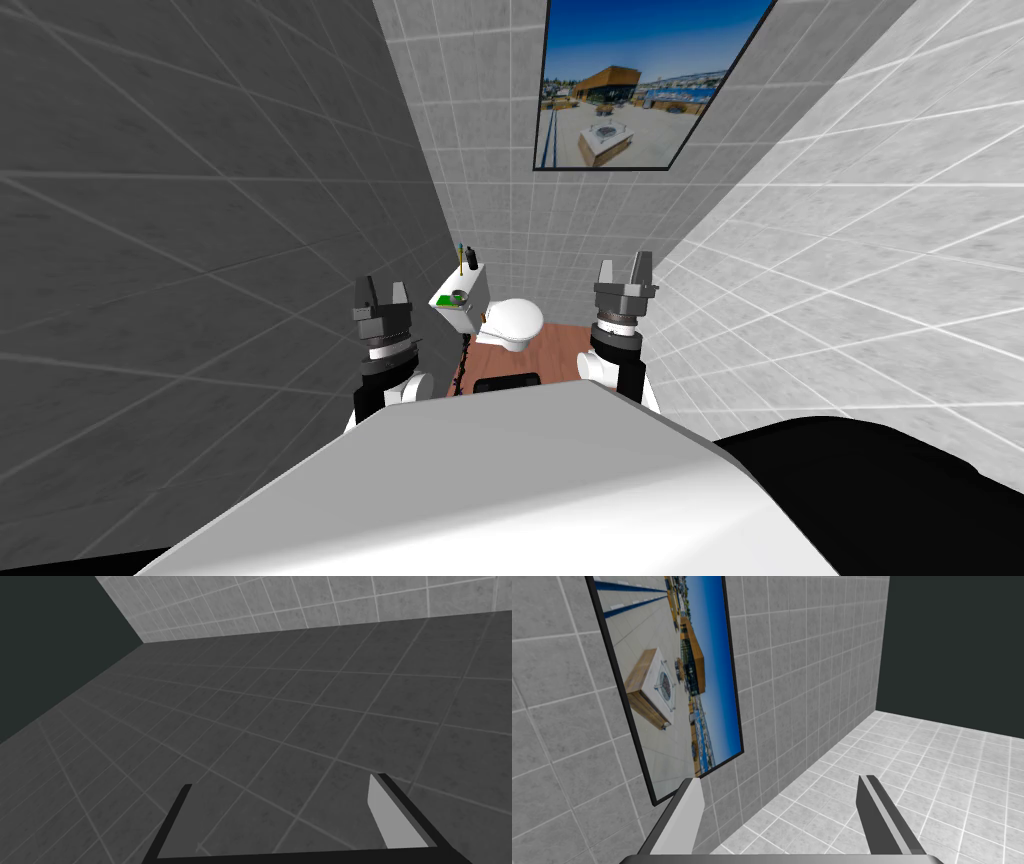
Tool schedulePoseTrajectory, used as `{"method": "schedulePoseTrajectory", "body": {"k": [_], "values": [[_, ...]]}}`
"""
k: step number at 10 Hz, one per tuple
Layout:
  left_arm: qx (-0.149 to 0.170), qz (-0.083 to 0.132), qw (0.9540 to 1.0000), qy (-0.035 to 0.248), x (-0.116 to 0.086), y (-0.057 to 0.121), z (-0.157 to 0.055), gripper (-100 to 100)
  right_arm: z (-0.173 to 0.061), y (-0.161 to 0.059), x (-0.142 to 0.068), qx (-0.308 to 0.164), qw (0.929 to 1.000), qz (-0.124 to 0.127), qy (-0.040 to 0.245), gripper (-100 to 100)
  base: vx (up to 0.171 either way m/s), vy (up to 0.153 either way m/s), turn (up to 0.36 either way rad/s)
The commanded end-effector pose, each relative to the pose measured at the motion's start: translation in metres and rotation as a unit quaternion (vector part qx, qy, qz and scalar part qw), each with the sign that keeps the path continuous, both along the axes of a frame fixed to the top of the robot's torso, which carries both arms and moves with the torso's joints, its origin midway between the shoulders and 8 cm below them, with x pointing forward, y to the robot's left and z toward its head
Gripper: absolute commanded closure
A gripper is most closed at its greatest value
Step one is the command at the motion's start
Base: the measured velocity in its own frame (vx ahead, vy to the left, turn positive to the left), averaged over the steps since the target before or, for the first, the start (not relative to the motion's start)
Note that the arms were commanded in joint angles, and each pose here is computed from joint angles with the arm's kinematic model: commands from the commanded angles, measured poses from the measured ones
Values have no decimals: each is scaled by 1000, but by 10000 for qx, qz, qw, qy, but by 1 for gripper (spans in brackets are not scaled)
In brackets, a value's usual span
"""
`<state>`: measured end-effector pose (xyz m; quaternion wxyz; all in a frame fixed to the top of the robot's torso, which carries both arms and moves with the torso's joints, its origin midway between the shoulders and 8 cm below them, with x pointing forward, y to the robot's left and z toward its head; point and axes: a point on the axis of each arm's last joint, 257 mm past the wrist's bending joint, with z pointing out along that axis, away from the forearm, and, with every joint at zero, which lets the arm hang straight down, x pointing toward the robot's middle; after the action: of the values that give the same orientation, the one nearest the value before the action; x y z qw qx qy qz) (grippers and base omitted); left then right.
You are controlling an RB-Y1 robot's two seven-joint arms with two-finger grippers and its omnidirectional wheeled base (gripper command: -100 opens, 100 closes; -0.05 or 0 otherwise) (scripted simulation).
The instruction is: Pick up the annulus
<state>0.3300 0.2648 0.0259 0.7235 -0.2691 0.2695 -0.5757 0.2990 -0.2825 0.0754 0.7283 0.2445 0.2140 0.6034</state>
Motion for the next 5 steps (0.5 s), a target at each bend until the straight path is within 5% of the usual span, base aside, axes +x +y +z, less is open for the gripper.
{"method": "schedulePoseTrajectory", "body": {"k": [1, 5], "values": [[128, -75, 9998, 138, 5, -4, -6, -100, 0, 0, 0, 0, 10000, 0, 0, 0, 7, 3, -22], [371, -200, 9967, 687, 27, -10, -34, -100, 0, 0, 0, 0, 10000, 0, 0, 0, 18, 12, -44]]}}
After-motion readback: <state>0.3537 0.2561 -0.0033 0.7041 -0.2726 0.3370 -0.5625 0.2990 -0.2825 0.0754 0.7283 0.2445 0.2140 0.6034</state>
